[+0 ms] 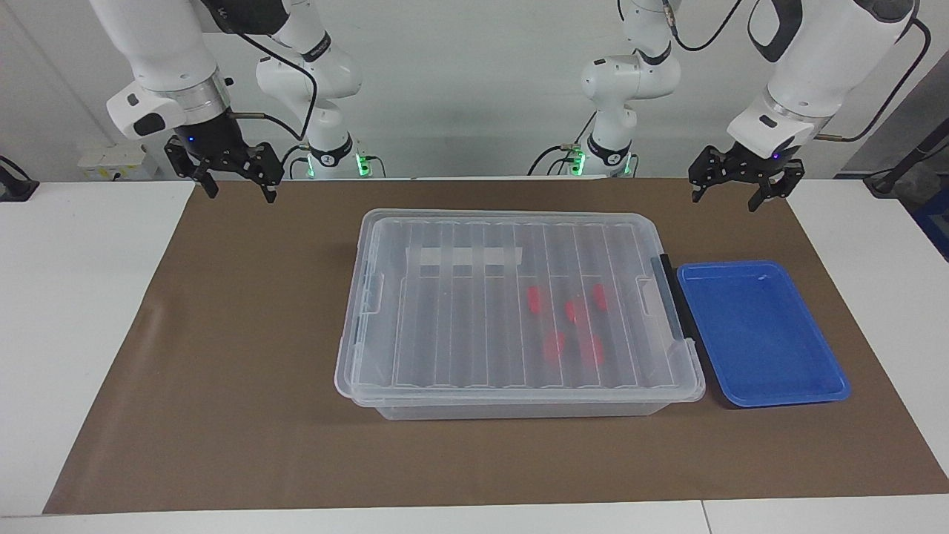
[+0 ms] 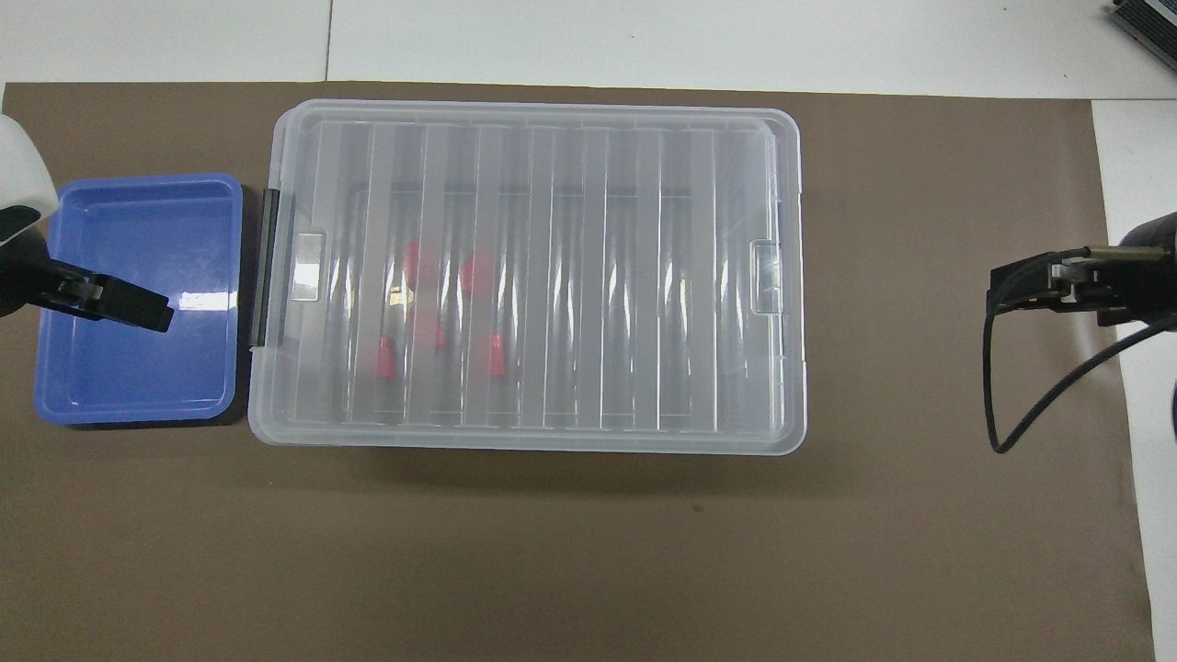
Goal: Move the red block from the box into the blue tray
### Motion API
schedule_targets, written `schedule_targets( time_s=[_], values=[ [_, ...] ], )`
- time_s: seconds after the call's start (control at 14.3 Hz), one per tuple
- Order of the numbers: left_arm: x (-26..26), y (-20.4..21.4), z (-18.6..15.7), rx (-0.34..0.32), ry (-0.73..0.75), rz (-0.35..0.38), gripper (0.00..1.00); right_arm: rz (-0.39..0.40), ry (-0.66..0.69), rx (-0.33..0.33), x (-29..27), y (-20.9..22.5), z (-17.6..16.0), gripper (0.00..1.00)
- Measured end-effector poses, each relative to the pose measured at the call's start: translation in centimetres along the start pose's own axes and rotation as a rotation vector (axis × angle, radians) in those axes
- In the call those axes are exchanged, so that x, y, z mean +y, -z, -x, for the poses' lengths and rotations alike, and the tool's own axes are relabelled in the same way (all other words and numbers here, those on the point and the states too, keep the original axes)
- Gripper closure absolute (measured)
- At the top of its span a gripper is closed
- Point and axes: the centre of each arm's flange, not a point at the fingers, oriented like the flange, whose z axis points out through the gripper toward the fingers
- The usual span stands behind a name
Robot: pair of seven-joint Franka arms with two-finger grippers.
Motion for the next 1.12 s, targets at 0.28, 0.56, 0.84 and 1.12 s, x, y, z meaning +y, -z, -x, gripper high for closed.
schedule_targets(
  time_s=[0.28,0.56,0.84,1.12],
  values=[
    [0.0,0.0,0.0,0.000,0.000,0.000,0.00,0.000,0.000,-0.001,0.0,0.0,0.0,0.00],
    [0.0,0.0,0.0,0.000,0.000,0.000,0.00,0.001,0.000,-0.005,0.0,-0.2,0.0,0.00],
    [0.0,0.0,0.0,0.000,0.000,0.000,0.00,0.000,0.006,0.000,-0.4,-1.2,-0.3,0.00],
    [0.0,0.0,0.0,0.000,0.000,0.000,0.00,-0.013,0.062,0.058,-3.7,-3.6,-1.2,0.00]
  ],
)
